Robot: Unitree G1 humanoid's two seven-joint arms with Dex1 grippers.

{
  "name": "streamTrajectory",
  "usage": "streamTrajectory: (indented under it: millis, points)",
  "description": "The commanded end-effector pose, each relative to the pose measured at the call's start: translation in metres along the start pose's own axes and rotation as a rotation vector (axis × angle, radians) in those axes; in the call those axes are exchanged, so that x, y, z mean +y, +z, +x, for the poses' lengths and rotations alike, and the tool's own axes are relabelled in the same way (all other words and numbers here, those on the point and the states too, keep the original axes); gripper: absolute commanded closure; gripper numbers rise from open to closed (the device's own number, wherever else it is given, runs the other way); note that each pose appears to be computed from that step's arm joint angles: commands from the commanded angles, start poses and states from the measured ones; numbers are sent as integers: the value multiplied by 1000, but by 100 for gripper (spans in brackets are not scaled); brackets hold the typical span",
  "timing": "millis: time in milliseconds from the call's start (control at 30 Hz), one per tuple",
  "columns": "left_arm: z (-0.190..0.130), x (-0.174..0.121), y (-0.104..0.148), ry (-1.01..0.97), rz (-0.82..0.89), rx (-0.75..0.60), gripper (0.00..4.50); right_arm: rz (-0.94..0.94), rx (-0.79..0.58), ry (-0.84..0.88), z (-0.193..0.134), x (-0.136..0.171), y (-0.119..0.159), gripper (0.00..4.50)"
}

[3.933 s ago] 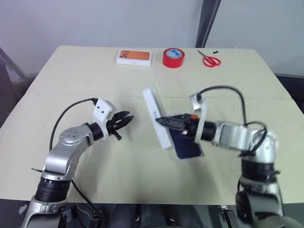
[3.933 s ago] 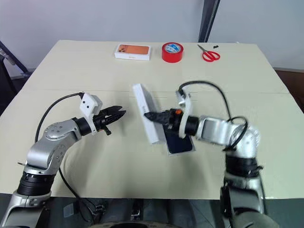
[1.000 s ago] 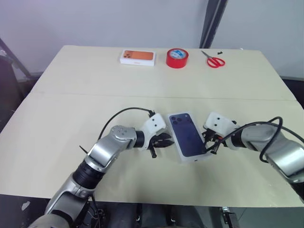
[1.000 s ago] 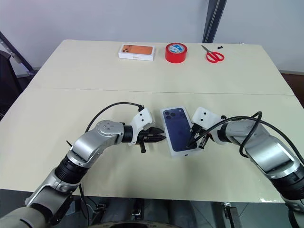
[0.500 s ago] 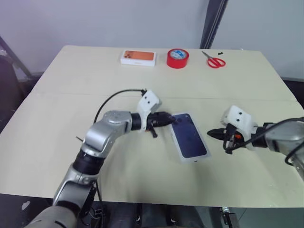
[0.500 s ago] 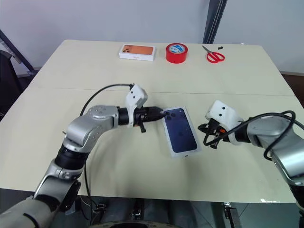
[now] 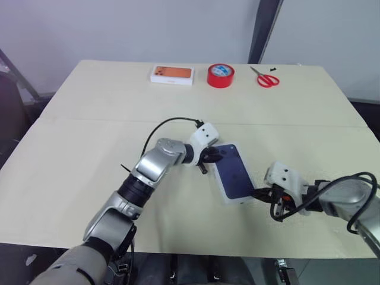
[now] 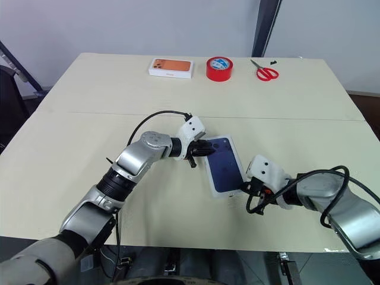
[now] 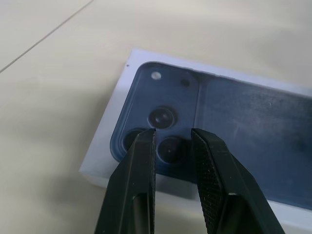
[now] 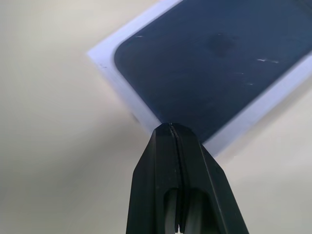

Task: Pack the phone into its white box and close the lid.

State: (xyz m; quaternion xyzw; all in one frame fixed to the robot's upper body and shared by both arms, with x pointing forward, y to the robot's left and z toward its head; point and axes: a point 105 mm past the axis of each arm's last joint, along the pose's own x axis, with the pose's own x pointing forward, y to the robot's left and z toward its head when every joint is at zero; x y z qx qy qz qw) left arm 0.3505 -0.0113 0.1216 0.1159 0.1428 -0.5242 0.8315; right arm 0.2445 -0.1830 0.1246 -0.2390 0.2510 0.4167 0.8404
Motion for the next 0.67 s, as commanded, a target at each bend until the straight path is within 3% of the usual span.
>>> streamTrajectory:
  millis: [33,200,400,667]
  points:
    - [-32,16,35,100,38,-192,331,-32,-148,-129,-18,-27,29,448]
    - [-96,40,23,308,33,-256,331,46,-226,-270,-31,-71,28,448]
    - [-177,57,-19,580,-59,-255,331,147,-286,-338,-37,-105,14,448]
    - [-206,49,-59,718,-97,-169,331,160,-287,-314,-31,-117,4,448]
